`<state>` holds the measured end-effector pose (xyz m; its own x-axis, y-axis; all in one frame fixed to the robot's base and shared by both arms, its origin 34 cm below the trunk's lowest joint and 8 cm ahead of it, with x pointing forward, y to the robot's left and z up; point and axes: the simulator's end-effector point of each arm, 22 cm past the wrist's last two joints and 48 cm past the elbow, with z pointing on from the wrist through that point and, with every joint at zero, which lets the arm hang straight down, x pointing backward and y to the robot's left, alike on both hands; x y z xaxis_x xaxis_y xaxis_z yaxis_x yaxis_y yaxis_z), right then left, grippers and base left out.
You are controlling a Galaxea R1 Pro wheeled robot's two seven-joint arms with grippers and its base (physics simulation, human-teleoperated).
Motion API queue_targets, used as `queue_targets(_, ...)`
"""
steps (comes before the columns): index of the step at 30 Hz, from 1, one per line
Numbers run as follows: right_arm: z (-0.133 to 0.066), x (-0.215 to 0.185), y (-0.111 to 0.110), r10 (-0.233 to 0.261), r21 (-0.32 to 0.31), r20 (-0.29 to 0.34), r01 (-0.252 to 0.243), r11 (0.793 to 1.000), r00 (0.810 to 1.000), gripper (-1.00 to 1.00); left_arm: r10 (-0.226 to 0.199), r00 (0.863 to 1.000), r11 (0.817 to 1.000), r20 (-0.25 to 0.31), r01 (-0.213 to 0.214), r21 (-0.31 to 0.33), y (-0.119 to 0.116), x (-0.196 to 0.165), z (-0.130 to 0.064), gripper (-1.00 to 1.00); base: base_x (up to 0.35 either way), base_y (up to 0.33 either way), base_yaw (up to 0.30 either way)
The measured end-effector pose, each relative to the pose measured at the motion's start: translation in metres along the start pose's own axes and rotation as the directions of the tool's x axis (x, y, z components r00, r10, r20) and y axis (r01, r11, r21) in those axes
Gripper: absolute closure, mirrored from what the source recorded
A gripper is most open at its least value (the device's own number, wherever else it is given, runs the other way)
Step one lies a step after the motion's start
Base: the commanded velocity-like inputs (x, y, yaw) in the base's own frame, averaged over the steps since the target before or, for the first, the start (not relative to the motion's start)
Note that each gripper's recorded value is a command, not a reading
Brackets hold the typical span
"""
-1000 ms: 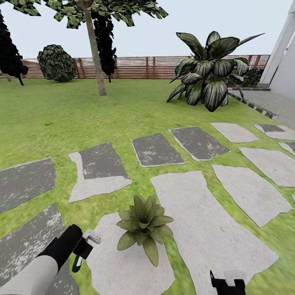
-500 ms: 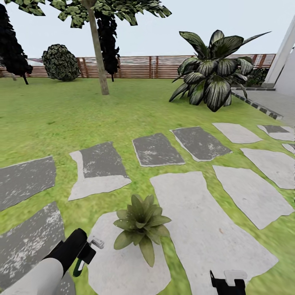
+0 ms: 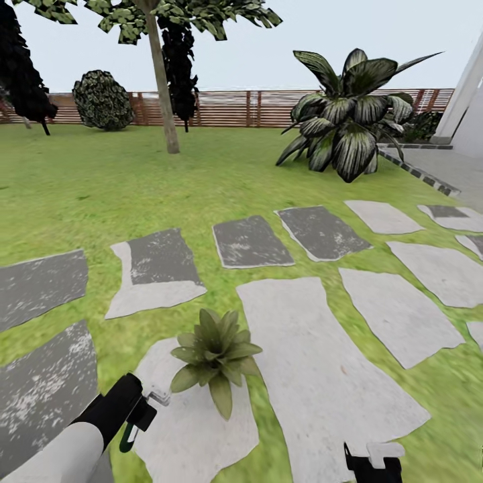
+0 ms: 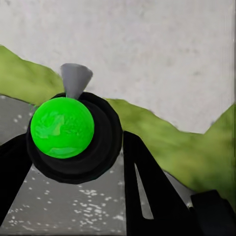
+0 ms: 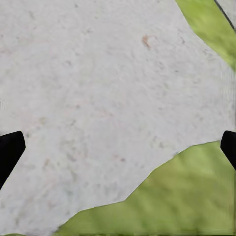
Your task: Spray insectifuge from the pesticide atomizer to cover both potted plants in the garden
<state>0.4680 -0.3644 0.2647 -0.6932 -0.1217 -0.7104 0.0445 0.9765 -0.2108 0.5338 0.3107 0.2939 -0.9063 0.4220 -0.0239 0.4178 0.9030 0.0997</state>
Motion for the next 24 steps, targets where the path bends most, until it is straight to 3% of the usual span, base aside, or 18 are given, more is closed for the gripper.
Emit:
queue_targets(9,-0.0004,0.0002,0.0005,0.0,-0.001,0.0,0.0,1.0,1.0,-1.0,-0.006,1.0,1.0,-0.002,0.006,0.007,-0.0018,0.0007,0.0001,1.0,0.039,-0.014,0.24)
queue_targets(24,-0.0004,0.0001,0.0003,0.0,0.0,0.0,0.0,1.0,1.0,-1.0,-0.004,1.0,1.0,-0.008,0.004,0.005,-0.0029,0.0007,-0.0004,1.0,0.013,-0.031,0.01)
